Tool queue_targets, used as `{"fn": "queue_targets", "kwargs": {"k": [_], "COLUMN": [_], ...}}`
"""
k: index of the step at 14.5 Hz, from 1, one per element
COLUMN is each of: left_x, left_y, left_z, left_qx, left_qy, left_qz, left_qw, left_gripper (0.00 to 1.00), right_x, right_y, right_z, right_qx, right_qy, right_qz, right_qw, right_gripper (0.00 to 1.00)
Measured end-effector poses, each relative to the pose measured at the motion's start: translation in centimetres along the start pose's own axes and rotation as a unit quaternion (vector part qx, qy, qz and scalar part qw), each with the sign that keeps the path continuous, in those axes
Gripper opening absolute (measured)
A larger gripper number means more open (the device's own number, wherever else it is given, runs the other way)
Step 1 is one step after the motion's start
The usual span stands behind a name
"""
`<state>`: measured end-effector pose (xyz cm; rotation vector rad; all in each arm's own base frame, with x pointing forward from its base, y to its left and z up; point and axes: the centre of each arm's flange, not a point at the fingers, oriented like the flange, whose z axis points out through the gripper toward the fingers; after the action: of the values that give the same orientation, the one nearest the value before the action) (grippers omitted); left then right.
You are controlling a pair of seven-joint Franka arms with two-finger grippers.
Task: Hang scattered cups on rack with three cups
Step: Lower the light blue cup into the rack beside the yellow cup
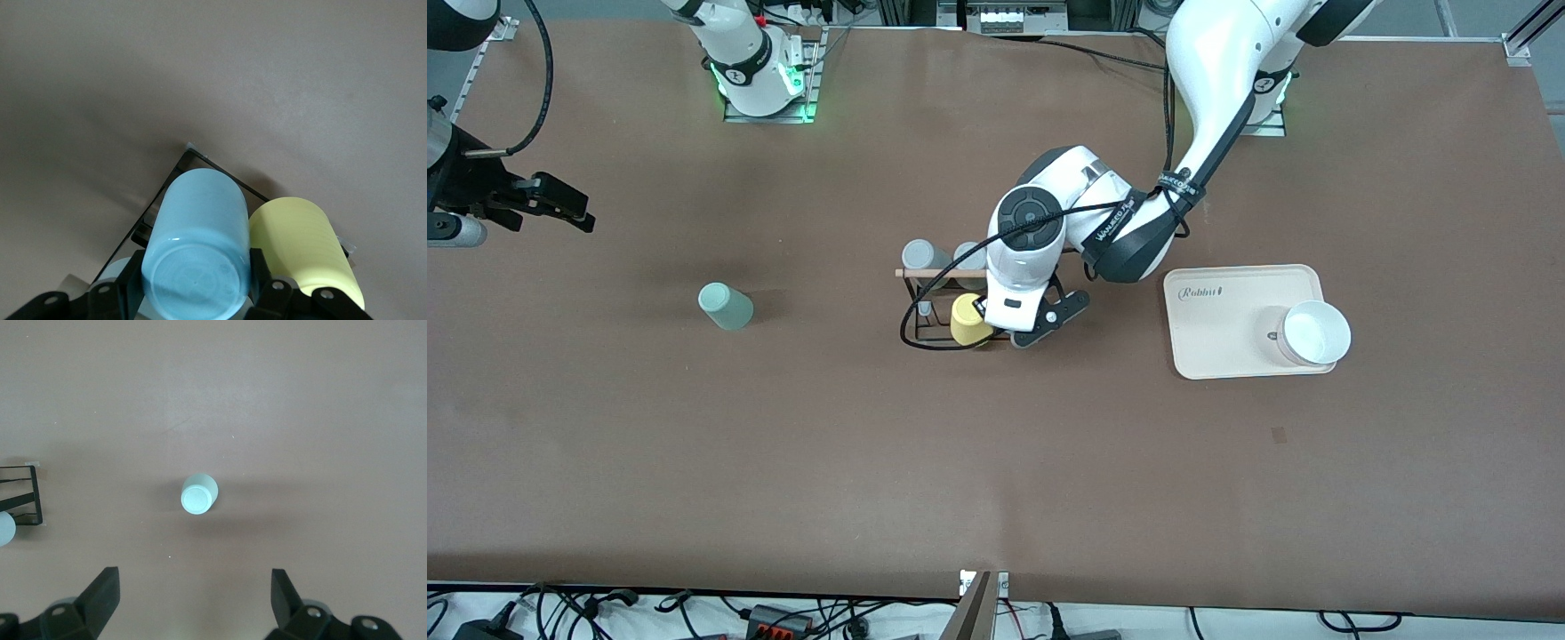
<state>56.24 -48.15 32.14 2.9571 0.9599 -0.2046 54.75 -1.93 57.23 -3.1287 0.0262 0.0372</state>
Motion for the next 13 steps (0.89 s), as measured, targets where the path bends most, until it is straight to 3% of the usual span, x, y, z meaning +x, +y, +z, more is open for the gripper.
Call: {"fn": "queue_targets", "kwargs": {"k": [4, 6, 13], "left_x": [0.4, 0.5, 1.8], "left_y": [0.0, 0.0, -0.4], "left_z": [-0.2, -0.4, -2.0], "left_qx": [-0.001, -0.003, -0.003], "left_qy": [0.002, 0.003, 0.007], "left_qz": [-0.002, -0.003, -0.008], "left_qw": [1.000, 1.000, 1.000], "left_gripper": [0.69, 0.80, 0.82], "right_x": [0.0, 0.0, 0.0], "right_y": [0.0, 0.0, 0.1], "right_z": [0.0, 0.0, 0.1], "right_qx": [0.000, 0.000, 0.000], "right_qy": [0.000, 0.000, -0.001], "right_qz": [0.000, 0.000, 0.001], "right_qw": [1.000, 1.000, 1.000], "right_gripper": [1.00, 1.00, 1.00]}}
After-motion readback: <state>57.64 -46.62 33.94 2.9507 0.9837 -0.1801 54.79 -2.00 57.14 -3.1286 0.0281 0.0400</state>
